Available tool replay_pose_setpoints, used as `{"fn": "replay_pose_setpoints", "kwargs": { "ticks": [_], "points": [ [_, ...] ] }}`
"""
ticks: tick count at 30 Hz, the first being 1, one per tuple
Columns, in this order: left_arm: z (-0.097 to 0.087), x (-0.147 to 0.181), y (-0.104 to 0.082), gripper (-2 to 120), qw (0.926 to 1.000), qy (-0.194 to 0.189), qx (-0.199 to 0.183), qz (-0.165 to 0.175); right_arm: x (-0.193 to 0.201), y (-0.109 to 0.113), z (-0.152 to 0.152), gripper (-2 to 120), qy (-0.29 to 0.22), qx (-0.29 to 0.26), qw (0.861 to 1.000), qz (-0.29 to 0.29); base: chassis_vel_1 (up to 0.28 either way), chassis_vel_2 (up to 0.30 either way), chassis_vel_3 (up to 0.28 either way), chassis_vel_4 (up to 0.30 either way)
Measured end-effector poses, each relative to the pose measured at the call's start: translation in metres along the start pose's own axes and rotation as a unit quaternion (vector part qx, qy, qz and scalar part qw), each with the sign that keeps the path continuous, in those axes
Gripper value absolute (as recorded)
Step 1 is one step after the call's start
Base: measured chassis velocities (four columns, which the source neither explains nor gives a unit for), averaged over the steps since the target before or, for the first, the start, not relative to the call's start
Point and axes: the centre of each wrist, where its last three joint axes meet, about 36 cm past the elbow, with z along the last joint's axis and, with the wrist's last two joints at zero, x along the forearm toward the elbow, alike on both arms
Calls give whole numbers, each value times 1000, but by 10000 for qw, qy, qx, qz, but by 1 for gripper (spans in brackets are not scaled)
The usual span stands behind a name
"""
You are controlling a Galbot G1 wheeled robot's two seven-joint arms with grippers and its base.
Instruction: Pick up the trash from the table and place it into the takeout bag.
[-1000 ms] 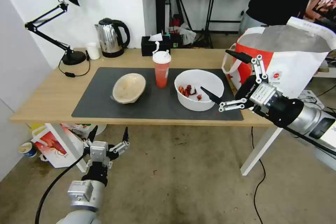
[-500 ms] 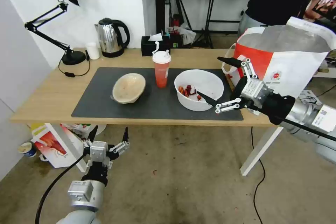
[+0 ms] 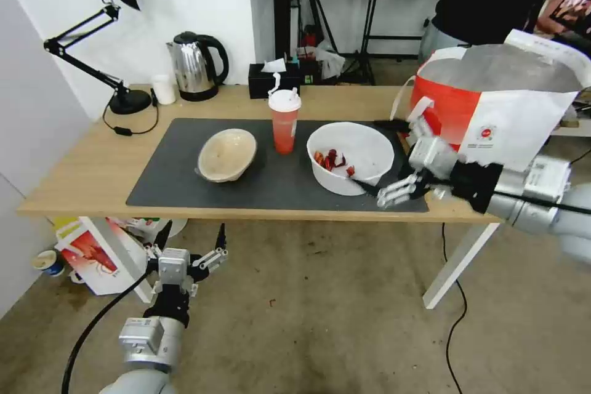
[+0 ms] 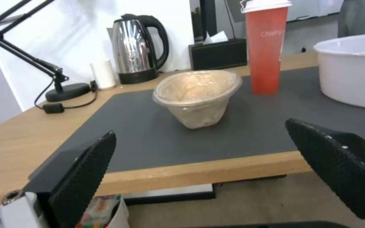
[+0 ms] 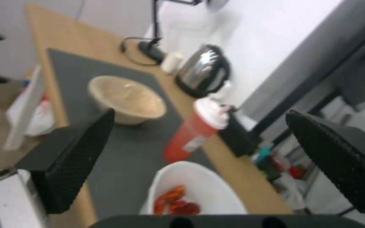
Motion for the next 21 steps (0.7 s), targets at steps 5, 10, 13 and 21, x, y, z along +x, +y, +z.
{"fn": "replay_pose_setpoints", "kwargs": {
  "ticks": [5, 10, 13, 21],
  "points": [
    [0, 0, 0, 100, 10000, 0, 0, 0, 5, -6, 18, 100, -329, 246, 9970, 661, 0, 0, 0, 0],
    [0, 0, 0, 100, 10000, 0, -1, 1, -3, -13, 51, 100, -461, 616, 9930, 898, 0, 0, 0, 0],
    [0, 0, 0, 100, 10000, 1, 0, -1, -10, -21, 64, 100, -560, 675, 9906, 1047, 0, 0, 0, 0],
    [0, 0, 0, 100, 10000, 1, -1, 0, -34, -37, 75, 100, -718, 647, 9913, 889, 0, 0, 0, 0]
  ]
}}
